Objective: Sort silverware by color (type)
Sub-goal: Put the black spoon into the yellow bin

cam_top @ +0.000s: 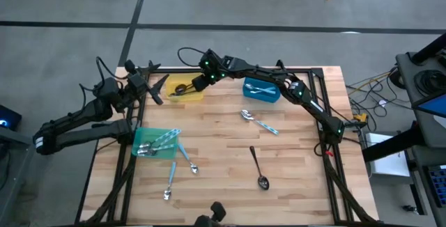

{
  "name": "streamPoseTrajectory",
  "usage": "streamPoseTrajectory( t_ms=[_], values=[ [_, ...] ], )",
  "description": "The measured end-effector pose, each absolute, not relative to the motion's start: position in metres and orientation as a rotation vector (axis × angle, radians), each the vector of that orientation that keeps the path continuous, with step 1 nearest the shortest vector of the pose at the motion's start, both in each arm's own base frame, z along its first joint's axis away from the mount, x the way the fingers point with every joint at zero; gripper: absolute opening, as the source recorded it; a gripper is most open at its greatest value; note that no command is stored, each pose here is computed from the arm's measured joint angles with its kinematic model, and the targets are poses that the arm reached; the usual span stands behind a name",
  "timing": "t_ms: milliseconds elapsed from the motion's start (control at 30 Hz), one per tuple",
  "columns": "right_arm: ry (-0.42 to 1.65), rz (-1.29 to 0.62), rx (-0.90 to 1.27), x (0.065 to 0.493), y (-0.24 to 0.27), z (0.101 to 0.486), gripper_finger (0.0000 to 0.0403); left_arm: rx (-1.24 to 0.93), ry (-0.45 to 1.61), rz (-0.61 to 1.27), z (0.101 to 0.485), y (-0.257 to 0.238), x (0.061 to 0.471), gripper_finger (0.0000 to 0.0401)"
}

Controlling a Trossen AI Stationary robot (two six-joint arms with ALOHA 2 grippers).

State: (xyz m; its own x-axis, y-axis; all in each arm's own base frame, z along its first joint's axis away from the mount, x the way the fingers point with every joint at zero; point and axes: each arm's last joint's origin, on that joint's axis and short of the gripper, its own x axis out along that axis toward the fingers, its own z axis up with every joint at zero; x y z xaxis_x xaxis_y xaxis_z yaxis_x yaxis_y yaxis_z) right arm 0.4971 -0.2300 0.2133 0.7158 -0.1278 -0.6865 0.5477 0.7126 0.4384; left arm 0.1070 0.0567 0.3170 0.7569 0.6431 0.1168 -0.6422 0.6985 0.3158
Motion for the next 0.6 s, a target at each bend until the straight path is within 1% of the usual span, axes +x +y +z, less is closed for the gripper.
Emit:
streamPoseTrajectory(
  t_ms=[133,533,600],
  values=[
    [0.674,-0.443,0.667,0.4965,-0.2313,0.2130,0.0038,0.351,0.003,0.716,0.3170,0.0567,0.1070,0.0204],
    [0.646,-0.441,0.662,0.4975,-0.2334,0.2149,0.0038,0.351,0.003,0.716,0.3169,0.0567,0.1071,0.0204],
    [0.627,-0.438,0.659,0.4983,-0.2346,0.2169,0.0032,0.351,0.002,0.717,0.3170,0.0567,0.1069,0.0204]
  ],
)
